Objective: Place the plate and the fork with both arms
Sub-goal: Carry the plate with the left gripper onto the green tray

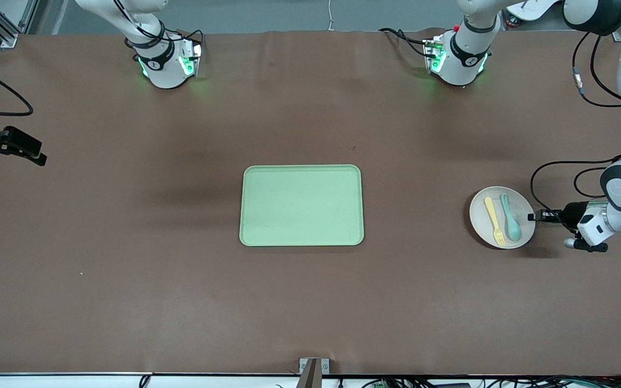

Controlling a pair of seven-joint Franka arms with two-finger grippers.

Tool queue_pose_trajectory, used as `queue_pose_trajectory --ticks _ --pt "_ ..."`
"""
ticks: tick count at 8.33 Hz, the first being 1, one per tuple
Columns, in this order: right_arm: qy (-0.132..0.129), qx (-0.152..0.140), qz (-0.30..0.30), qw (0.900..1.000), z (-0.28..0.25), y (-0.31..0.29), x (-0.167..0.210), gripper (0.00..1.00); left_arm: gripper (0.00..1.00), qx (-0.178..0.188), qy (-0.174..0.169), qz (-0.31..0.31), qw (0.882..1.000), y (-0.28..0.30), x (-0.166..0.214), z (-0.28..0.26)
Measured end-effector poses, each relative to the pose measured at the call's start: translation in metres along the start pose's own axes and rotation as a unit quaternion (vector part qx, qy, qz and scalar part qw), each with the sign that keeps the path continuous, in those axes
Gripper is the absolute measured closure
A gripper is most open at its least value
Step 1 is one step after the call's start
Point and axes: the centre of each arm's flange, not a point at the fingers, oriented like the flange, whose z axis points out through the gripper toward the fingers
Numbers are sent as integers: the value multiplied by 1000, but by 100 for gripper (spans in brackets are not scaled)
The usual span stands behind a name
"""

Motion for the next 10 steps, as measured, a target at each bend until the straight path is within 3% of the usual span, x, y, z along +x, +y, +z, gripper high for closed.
queue_pose_trajectory --ticks 3,6,8,10 --pt "10 0 -3 1000 -2 -3 2 0 96 5 4 6 1000 5 3 -6" --pt "10 0 -3 1000 -2 -3 2 0 96 34 20 48 998 49 17 -41" --pt "10 0 -3 1000 -2 -4 2 0 96 31 37 70 996 102 29 -61" --pt "14 0 -3 1000 -2 -4 3 0 96 8 43 47 998 188 46 -60"
